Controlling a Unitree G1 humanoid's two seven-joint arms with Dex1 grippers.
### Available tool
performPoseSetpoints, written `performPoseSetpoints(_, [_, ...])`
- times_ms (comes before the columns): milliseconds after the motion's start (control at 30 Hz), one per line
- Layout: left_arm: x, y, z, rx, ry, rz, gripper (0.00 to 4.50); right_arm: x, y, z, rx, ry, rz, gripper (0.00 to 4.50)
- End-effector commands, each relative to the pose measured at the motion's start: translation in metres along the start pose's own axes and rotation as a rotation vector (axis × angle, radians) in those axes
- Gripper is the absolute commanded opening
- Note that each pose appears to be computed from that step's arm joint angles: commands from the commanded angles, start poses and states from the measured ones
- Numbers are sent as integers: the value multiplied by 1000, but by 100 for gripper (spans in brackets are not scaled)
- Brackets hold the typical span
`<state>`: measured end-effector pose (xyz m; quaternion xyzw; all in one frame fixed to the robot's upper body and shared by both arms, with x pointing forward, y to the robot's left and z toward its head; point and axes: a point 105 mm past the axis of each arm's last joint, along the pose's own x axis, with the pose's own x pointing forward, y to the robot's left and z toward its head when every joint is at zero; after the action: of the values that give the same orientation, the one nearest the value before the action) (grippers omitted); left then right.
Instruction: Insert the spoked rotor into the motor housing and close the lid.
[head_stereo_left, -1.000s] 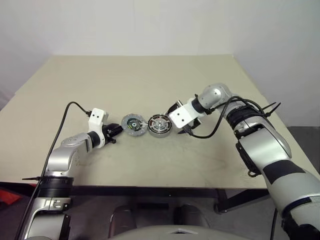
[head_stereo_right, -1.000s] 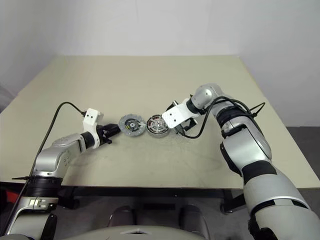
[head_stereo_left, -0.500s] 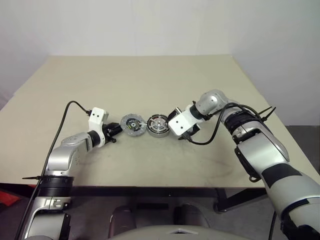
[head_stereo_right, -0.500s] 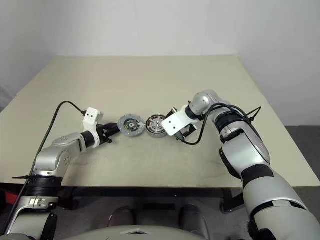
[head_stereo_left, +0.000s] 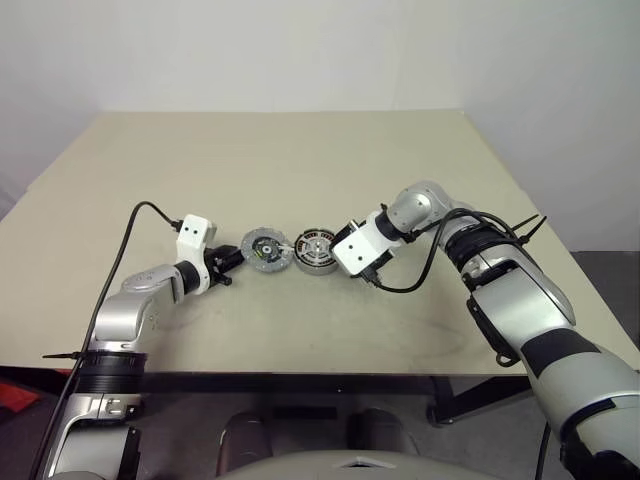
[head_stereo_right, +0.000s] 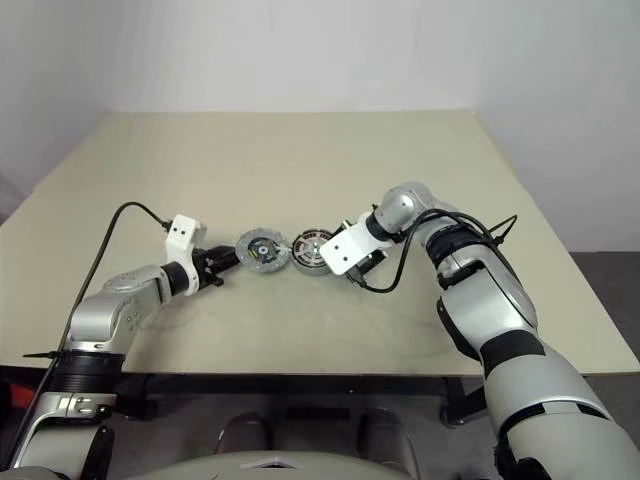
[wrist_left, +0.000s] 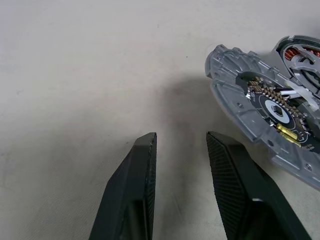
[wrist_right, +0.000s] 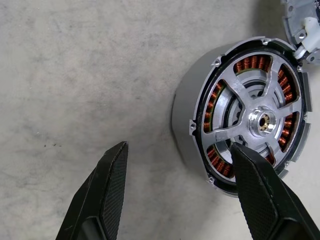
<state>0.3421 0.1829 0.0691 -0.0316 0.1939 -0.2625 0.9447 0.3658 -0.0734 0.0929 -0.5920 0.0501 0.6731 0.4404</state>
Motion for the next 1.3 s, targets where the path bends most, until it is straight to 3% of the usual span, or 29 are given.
performPoseSetpoints(33, [-3,3,16,35,-45,10,169,-2,-8,5,-35,-5,-33,359])
performPoseSetpoints(67, [-3,3,16,35,-46,10,169,-2,-9,5,-34,-5,-35,359])
performPoseSetpoints(167, [-3,3,15,35,-45,10,169,-3,-8,5,-34,-8,-34,301])
performPoseSetpoints(367, [-3,3,15,35,-46,11,169,-3,-12,7,-41,-9,-53,103])
performPoseSetpoints(633, [-3,3,15,35,-47,14,169,-4,-19,9,-42,-12,-90,103])
performPoseSetpoints(800, [-3,4,16,32,-49,18,169,-5,-19,10,-32,-19,-81,3])
performPoseSetpoints(1000, [-3,4,15,27,-52,20,169,-6,-23,9,11,-26,-101,3])
performPoseSetpoints(1167, [-2,2,13,19,-53,21,169,-12,-26,3,160,-34,-118,3])
performPoseSetpoints(1300, [-2,2,10,11,-52,24,169,-21,-34,6,402,-109,-124,3])
